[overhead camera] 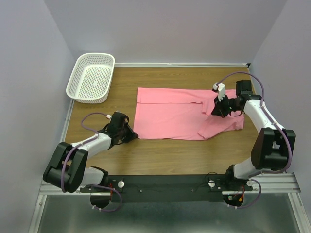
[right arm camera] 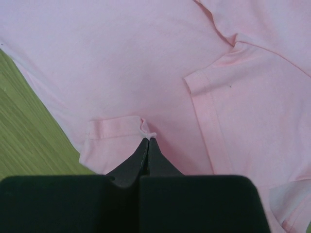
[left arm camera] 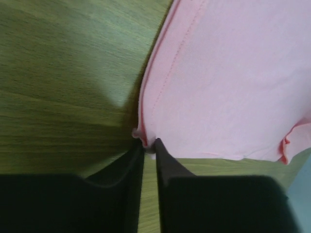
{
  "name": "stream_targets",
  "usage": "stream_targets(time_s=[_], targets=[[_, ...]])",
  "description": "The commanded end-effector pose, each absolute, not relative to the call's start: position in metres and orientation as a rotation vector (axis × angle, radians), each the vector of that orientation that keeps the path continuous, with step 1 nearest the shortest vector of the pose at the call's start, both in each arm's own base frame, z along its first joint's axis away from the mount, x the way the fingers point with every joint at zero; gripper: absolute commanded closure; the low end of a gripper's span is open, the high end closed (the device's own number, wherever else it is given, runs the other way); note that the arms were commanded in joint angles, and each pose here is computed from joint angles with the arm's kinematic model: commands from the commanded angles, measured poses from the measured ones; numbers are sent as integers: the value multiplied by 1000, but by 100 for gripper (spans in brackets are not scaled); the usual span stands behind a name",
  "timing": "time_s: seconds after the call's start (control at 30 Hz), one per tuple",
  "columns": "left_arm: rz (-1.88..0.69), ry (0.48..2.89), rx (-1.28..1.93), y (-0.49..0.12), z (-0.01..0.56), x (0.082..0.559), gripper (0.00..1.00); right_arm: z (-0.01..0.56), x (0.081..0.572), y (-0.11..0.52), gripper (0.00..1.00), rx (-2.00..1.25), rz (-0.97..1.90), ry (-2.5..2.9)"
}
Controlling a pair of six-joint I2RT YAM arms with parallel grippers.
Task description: Fold and stack the t-shirts
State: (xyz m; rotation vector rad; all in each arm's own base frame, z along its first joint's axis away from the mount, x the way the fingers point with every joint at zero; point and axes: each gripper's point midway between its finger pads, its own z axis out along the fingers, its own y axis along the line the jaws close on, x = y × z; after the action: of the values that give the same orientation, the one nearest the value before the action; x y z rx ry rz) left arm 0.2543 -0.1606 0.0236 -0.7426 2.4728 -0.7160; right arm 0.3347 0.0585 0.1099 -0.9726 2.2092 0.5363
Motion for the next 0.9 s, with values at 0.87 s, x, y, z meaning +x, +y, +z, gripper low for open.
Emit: stream_targets(time_s=[0.87], targets=[[-708,2323,-463,-151,79,309,100,175,363,-24,99,-664,166,2128]])
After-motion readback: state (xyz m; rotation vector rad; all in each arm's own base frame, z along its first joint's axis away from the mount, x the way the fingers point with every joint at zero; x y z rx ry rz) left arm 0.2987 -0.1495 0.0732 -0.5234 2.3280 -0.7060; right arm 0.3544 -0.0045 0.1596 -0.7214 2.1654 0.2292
